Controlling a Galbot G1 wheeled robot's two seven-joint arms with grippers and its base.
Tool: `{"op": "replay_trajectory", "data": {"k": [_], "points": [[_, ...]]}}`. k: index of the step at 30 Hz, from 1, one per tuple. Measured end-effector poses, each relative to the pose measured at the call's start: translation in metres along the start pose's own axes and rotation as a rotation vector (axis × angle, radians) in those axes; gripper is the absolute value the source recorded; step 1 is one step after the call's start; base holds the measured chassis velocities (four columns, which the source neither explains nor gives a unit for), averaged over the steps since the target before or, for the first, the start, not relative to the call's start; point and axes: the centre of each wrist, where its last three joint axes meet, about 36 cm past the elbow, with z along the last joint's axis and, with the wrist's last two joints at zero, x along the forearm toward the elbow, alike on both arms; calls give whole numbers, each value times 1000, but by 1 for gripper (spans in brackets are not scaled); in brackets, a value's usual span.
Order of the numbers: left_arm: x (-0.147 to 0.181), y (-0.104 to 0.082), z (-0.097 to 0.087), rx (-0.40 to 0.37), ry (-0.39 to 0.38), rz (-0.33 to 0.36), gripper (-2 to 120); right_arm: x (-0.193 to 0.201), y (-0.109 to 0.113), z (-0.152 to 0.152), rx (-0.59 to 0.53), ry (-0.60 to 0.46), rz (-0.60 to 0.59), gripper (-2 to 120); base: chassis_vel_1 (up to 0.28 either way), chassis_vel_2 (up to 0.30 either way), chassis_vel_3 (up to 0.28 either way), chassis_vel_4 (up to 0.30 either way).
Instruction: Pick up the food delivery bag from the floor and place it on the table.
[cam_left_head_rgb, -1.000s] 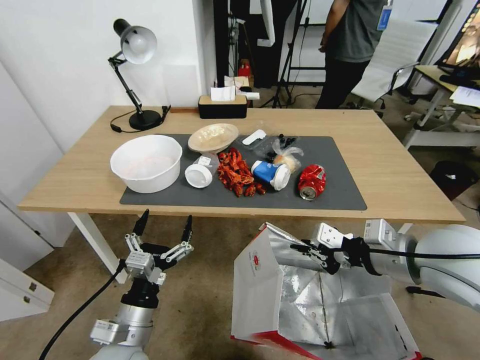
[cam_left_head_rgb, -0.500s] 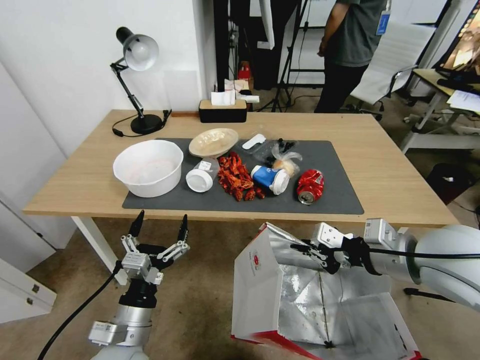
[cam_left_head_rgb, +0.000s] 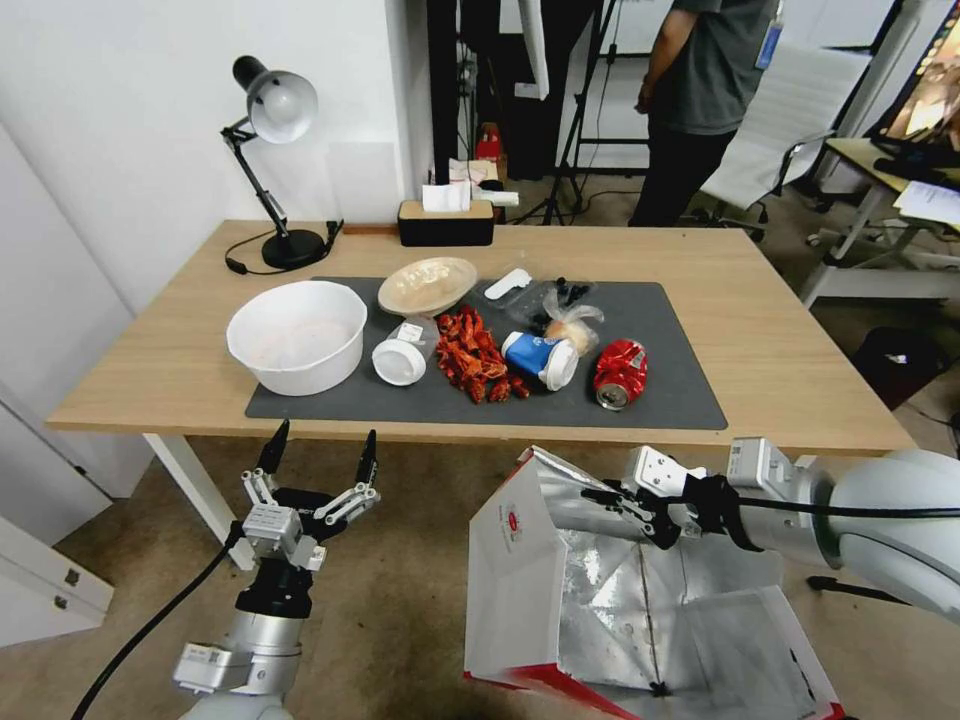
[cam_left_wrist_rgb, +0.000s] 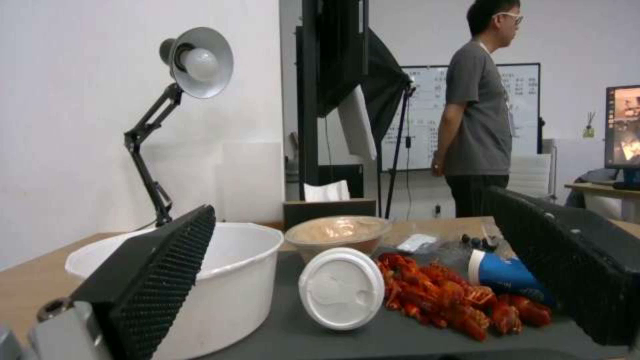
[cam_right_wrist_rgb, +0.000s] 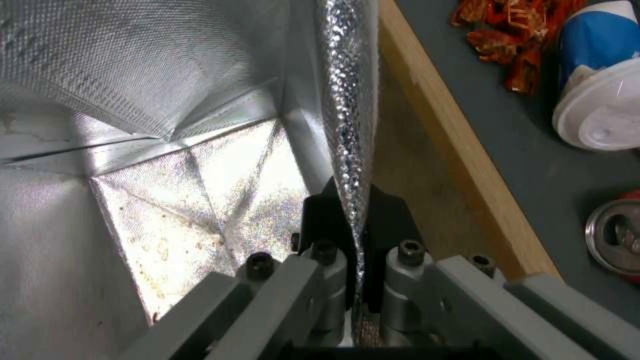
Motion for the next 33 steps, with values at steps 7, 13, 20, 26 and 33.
{"op": "replay_trajectory", "data": {"k": [7, 13, 20, 26, 33], "points": [[1, 1, 0, -3, 3, 0, 100, 0, 1, -1, 0, -2, -2, 0, 0, 0, 0, 0], [3, 1, 0, -5, 7, 0, 100, 4, -1, -5, 5, -13, 4, 0, 0, 0, 0, 0], [5, 3, -1, -14, 10, -4, 100, 17, -5, -15, 1, -32, 16, 0, 0, 0, 0, 0], [7, 4, -2, -19, 15, -7, 100, 29, -9, -27, -4, -40, 47, 0, 0, 0, 0, 0], [9, 8, 0, -27, 12, -28, 100, 45, -9, -46, -60, -53, 68, 0, 0, 0, 0, 0]]}}
